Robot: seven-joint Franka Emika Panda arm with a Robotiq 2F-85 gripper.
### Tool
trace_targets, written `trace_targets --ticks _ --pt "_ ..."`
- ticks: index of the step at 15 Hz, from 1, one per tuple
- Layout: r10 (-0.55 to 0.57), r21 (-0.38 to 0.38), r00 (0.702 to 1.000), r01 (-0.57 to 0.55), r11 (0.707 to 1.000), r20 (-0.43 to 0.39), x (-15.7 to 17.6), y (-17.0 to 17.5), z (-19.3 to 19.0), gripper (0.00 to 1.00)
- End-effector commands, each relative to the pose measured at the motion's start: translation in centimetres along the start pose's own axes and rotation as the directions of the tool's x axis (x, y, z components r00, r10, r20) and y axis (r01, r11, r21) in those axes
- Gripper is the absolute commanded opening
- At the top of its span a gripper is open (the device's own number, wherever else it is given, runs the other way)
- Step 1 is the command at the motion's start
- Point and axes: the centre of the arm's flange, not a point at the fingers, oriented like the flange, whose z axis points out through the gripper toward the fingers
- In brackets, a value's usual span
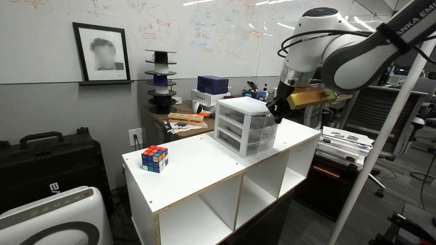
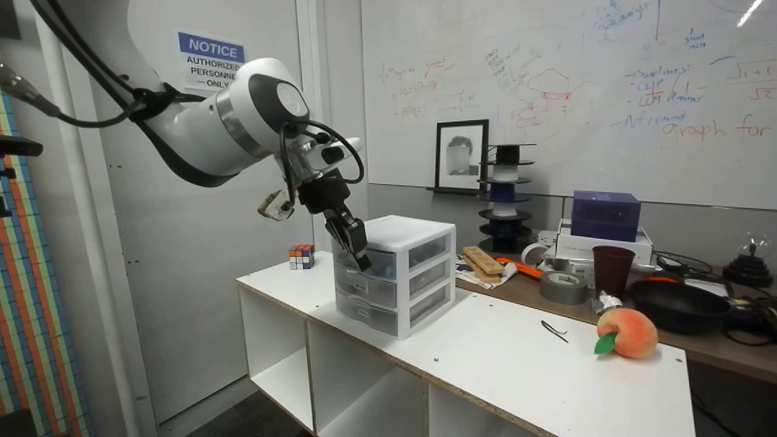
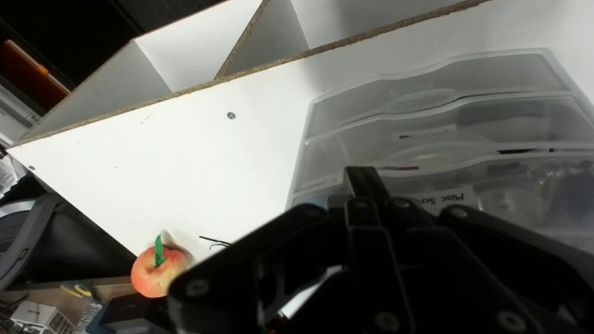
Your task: Pick up the two objects from table, put them in the drawer and close the drawer.
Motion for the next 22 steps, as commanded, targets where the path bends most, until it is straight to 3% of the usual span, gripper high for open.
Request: trace_targets --ticks 1,10,13,18,22 --pt "0.007 0.018 0.998 -0.006 1.000 -0.055 1.4 -1.1 0.5 0.01" --pt "-0.014 0.024 0.995 0.016 1.000 -0.096 1.2 -1.2 0.3 0.01" --pt "-0.127 0.101 0.992 0.125 0.987 0.005 1.0 -1.9 -1.4 0.01" --pt "-0.319 0.185 0.945 0.301 0.935 0.076 -3.4 -0.3 -7.7 0.01" --pt "-0.436 0.261 0.876 0.380 0.887 0.206 -5.3 1.4 -12.1 0.00"
